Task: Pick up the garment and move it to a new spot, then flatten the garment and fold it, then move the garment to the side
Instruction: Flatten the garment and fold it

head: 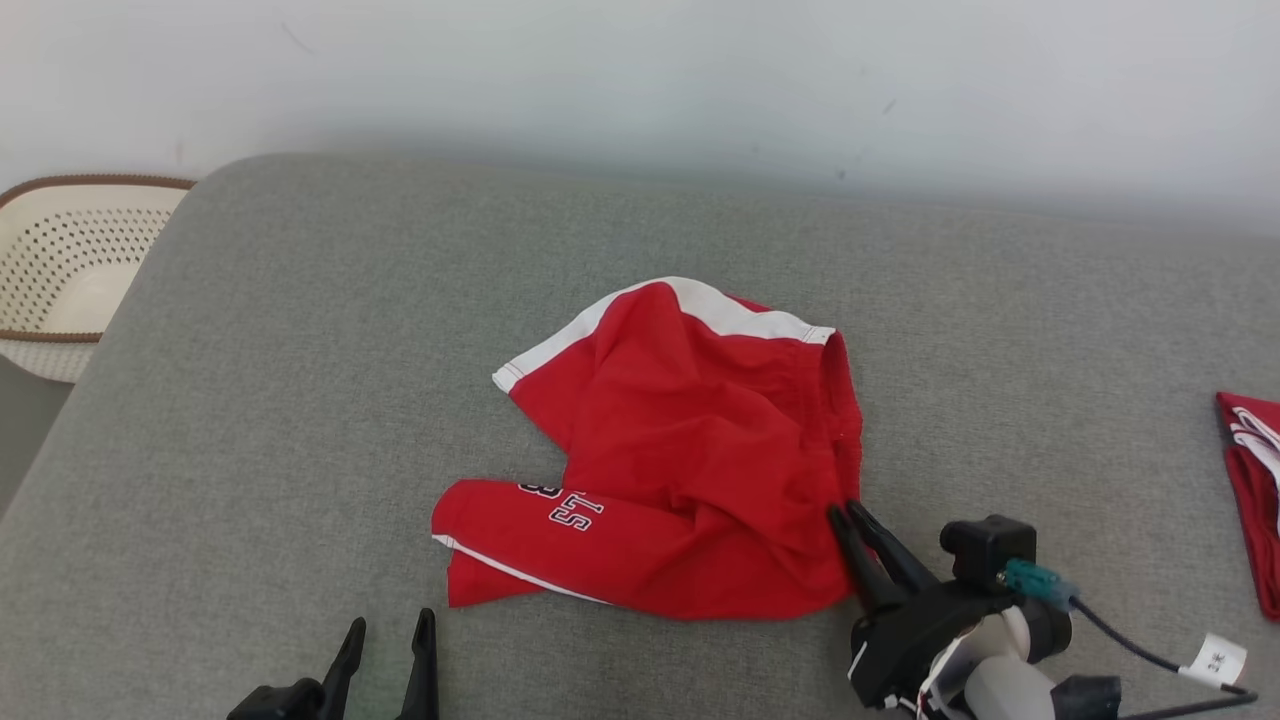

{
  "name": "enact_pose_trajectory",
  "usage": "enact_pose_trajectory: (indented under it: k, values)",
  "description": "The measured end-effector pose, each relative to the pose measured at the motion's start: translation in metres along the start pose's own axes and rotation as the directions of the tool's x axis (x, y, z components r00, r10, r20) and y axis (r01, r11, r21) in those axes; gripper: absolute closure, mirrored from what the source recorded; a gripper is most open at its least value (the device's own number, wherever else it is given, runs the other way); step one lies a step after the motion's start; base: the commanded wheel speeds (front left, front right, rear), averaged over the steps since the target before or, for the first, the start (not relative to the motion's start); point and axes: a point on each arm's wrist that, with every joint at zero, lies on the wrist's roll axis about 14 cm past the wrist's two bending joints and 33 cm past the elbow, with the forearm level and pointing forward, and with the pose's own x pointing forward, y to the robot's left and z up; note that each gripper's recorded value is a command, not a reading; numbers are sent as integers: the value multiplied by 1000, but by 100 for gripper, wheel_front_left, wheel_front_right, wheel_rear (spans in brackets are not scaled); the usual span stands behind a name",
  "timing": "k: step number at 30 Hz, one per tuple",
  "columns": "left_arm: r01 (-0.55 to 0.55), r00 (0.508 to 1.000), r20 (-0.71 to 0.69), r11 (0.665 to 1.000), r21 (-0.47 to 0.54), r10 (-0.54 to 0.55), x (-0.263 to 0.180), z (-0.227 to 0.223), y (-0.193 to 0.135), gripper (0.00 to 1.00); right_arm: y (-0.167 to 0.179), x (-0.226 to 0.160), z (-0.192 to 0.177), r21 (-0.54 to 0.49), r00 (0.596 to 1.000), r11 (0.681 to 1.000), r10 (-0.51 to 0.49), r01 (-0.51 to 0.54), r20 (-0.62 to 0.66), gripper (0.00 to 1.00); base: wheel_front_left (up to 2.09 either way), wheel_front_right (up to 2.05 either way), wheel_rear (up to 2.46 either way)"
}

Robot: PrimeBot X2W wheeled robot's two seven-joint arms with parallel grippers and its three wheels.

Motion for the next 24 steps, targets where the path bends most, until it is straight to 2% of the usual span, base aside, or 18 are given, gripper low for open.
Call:
enact_pose_trajectory:
  k: [1, 12, 13, 14, 15, 24]
  values:
    - [-2, 1000, -2, 1000, 1, 2, 0, -1, 1, 0, -1, 2, -1, -3, 1000, 1000, 1, -1, -6, 100, 0, 0, 0]
    - [-20, 1000, -18, 1000, -6, 20, -3, -6, 5, 0, -18, 26, 34, -20, 998, 1000, -3, 5, 66, 100, 0, 0, 0]
    - [-21, 1000, -18, 1000, -7, 20, -3, -6, 5, 0, -20, 27, 38, -6, 997, 1000, -12, 12, 80, 80, 0, 0, 0]
    - [-23, 1000, -18, 1000, -7, 22, -4, -6, 6, 0, -21, 28, 38, -1, 997, 1000, -16, 16, 80, 52, 0, 0, 0]
    - [-24, 1000, -18, 1000, -8, 24, -4, -6, 7, 0, -22, 27, 36, 5, 997, 1000, -18, 18, 74, 0, 0, 0, 0]
    - [-13, 1000, -15, 1000, -12, 13, -3, -5, 2, 0, -13, 10, 7, 64, 1000, 998, -13, 12, 18, 0, 0, 0, 0]
